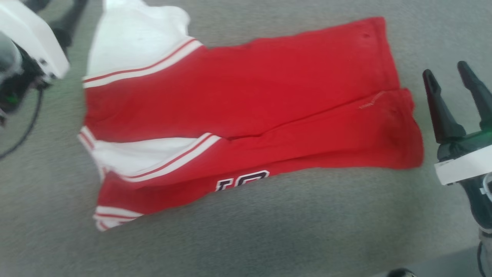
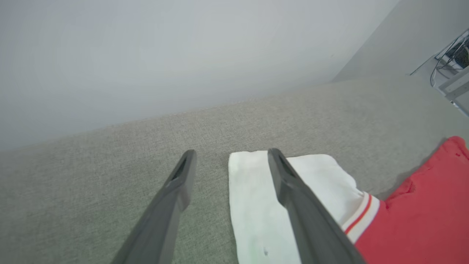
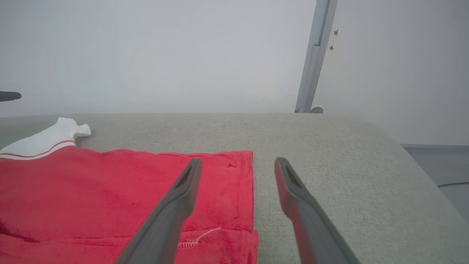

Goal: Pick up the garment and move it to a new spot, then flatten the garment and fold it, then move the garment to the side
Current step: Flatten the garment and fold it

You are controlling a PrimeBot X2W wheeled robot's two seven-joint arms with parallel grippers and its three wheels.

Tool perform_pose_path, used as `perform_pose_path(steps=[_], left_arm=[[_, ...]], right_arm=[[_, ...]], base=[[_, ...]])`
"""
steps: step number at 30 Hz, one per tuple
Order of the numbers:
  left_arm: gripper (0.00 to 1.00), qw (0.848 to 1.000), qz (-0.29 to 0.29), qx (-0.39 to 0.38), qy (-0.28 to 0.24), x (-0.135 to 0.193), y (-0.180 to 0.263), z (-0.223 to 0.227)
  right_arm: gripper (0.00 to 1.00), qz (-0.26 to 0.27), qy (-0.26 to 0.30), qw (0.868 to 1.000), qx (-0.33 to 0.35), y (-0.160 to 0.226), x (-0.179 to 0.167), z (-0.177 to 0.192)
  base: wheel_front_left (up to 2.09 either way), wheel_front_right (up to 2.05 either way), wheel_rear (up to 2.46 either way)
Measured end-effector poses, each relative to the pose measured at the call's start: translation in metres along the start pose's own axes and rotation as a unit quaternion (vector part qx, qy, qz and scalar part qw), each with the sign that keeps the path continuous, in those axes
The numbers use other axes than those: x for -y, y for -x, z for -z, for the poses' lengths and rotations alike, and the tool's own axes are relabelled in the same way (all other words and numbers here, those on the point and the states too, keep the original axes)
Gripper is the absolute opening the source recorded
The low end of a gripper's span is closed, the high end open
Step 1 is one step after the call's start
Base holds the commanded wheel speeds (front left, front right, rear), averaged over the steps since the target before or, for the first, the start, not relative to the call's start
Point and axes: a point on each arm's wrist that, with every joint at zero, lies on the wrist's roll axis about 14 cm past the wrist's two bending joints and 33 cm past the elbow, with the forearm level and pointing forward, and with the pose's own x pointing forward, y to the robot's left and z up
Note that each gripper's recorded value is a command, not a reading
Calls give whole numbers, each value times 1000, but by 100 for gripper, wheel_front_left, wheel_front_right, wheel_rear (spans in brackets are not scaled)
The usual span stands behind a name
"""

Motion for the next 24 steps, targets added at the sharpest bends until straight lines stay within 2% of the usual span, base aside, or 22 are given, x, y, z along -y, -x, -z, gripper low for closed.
perform_pose_path(steps=[6,12,16,17,18,19,20,24], left_arm=[[100,990,7,-142,0,1,-36,34],[100,963,6,-270,19,-2,-49,62],[100,949,30,-313,31,11,-56,70],[72,947,36,-317,33,14,-58,71],[33,945,39,-322,32,15,-59,74],[9,945,42,-324,33,15,-60,74],[0,944,44,-326,38,15,-60,75],[0,940,54,-335,36,20,-60,79]], right_arm=[[100,30,2,999,-19,13,19,14],[100,40,1,998,-47,16,26,29],[100,42,4,997,-63,15,30,38],[100,42,5,997,-67,14,30,40],[100,40,7,996,-73,12,31,42],[100,38,10,996,-78,9,31,43],[100,35,12,996,-81,5,31,42],[100,10,28,993,-110,-15,27,41]], base=[[0,0,0],[0,0,0],[0,0,0],[0,0,0],[0,0,0],[0,0,0],[0,0,0],[0,0,0]])
